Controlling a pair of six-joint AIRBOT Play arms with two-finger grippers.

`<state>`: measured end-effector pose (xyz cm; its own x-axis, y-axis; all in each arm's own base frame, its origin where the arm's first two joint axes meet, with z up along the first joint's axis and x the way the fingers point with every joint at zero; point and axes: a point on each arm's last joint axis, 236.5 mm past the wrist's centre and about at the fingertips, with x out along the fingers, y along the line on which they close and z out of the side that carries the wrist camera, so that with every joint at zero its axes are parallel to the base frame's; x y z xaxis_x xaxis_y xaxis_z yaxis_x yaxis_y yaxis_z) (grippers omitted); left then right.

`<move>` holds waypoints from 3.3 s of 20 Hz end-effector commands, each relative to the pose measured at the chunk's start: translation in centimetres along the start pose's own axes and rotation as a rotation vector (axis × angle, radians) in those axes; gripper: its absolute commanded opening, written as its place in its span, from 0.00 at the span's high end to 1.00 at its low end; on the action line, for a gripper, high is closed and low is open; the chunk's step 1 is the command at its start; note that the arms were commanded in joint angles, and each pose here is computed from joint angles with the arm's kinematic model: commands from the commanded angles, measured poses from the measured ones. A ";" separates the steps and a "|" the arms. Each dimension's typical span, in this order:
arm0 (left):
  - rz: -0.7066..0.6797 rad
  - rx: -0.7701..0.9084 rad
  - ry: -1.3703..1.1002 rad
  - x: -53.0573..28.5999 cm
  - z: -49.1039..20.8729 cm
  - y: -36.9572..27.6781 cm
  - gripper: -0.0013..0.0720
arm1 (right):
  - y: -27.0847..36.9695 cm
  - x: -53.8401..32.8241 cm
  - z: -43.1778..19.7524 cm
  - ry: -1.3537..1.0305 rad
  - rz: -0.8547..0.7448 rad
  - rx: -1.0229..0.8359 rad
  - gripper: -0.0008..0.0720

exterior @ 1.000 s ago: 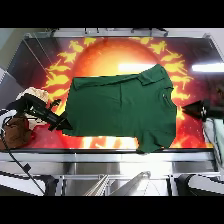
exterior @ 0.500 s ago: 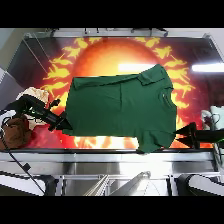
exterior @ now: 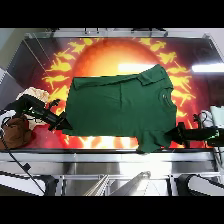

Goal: Fold the shirts.

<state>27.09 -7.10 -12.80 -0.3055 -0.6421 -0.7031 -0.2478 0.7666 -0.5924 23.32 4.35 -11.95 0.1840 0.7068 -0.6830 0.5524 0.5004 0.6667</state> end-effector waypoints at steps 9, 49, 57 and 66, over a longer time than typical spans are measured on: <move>-0.554 0.462 -0.228 -14.6 -3.2 -19.4 0.96 | 24.0 -15.9 -1.3 -0.459 0.448 -0.658 0.97; -0.423 0.163 -0.601 -16.1 24.6 -12.4 0.96 | 25.2 -7.2 29.2 -0.607 0.333 -0.674 0.97; -0.411 0.117 -0.494 -12.3 25.1 -9.6 0.96 | 21.4 -3.8 28.2 -0.443 0.294 -0.698 0.97; -0.246 0.095 -0.300 -5.6 22.1 -6.5 0.68 | 15.4 -1.6 26.1 -0.249 0.138 -0.665 0.86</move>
<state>52.32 -7.81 -12.24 0.1061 -0.8069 -0.5811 -0.1814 0.5589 -0.8091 54.03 -2.68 -7.07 0.4998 0.6763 -0.5411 -0.1004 0.6658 0.7394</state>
